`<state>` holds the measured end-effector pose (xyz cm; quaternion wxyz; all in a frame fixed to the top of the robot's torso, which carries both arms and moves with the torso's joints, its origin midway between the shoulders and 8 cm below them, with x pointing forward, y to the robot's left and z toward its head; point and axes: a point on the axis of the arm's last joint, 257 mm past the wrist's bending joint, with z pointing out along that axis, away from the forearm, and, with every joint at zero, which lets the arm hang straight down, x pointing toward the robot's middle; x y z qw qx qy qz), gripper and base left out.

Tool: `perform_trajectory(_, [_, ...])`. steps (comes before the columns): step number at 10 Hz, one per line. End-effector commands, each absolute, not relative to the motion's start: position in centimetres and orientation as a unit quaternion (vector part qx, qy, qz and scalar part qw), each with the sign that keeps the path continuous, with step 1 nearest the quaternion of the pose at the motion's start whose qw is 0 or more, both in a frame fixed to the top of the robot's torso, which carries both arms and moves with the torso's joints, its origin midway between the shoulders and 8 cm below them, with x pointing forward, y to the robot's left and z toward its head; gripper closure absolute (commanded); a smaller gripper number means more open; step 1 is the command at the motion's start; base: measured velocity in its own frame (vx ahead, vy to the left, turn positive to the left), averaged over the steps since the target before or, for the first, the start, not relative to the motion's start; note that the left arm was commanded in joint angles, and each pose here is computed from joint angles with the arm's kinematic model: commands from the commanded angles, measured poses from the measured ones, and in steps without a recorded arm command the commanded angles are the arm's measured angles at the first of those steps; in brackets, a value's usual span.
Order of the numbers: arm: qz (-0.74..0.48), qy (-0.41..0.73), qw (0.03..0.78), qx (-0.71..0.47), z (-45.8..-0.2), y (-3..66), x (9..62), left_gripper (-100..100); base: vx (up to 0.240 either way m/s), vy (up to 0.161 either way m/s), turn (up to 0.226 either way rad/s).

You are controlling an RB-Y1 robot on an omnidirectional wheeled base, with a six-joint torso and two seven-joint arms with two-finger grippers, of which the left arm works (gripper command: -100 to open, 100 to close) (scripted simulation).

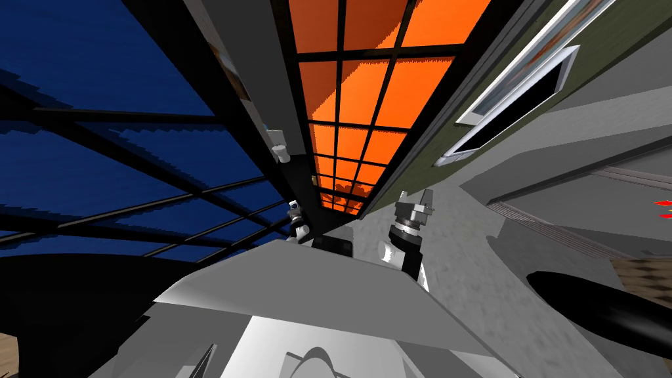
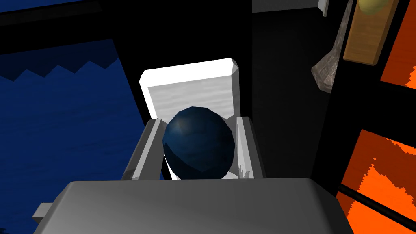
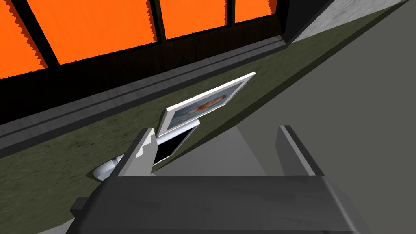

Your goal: Push the door open

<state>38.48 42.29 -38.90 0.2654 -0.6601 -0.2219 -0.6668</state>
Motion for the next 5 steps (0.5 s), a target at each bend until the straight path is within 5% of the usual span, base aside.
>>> perform_trajectory(1, [-0.666, -0.232, 0.288, -0.648, -38.4, 44.8, 37.6, 100, 0.103, 0.045, -0.023])
perform_trajectory(5, [-0.657, -0.257, 0.311, -0.637, -38.2, 47.2, 36.5, 100, 0.095, 0.057, -0.038])
